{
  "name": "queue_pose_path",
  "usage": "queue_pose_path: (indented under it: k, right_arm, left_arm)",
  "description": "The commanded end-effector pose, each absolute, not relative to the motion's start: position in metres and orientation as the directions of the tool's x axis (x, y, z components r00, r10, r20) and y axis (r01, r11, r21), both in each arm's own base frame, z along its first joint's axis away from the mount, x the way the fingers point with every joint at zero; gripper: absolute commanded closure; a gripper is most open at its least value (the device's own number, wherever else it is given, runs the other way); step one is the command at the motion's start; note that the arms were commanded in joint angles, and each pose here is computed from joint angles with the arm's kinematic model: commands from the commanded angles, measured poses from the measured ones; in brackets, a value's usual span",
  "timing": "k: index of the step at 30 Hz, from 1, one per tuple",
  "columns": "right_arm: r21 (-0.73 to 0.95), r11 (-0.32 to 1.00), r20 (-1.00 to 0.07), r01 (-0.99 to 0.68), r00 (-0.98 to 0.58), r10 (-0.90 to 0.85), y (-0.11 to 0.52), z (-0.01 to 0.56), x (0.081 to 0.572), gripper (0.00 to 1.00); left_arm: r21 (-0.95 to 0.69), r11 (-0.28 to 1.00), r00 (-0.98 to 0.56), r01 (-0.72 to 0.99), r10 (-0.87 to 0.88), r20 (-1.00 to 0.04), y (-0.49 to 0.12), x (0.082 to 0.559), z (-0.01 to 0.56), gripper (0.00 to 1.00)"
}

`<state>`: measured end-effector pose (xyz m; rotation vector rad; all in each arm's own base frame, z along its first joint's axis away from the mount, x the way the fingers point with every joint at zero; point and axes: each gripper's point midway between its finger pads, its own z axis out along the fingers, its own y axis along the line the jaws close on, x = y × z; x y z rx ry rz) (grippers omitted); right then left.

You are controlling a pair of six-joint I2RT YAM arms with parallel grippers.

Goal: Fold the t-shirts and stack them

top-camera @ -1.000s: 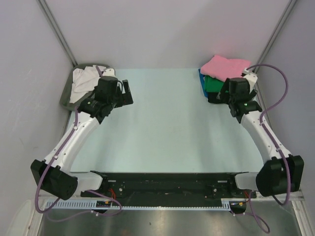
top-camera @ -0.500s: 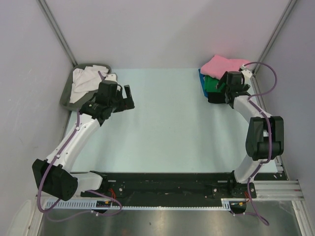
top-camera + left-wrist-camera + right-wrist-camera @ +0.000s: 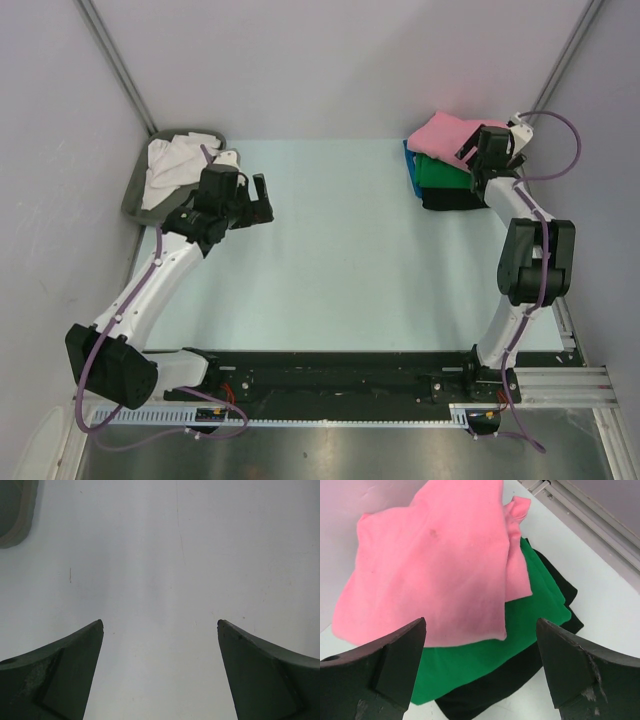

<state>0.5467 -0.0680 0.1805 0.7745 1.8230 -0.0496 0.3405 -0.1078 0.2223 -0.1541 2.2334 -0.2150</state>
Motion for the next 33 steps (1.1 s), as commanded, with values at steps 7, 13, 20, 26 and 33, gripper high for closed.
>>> queue_pose_path:
  k: [7,13,20,26,33]
  right_arm:
    - [0.369,0.767,-0.844,0.526,-0.156,0.513,-0.070,0.183,0.574,0.18]
    - [0.382,0.758,-0.834,0.528,-0.156,0.529,-0.072,0.177,0.578,0.48]
    - [0.371,0.756,-0.826,0.539,-0.181,0.534,-0.076,0.165,0.581,0.60]
    - [0.351,0.740,-0.824,0.574,-0.185,0.535,-0.089,0.162,0.582,0.98]
    - [0.339,0.738,-0.843,0.583,-0.160,0.514,-0.118,0.192,0.577,1.00]
  left_arm:
    - [-0.200,0.980,-0.607,-0.009,-0.164,-0.777,-0.111,0.350,0.225,0.00]
    - [-0.206,0.979,-0.622,-0.008,-0.166,-0.765,-0.113,0.351,0.218,0.00]
    - [-0.205,0.979,-0.624,-0.005,-0.163,-0.764,-0.114,0.351,0.218,0.00]
    - [-0.194,0.981,-0.632,-0.004,-0.153,-0.760,-0.113,0.350,0.214,0.00]
    - [-0.201,0.980,-0.637,0.003,-0.152,-0.755,-0.116,0.354,0.211,0.00]
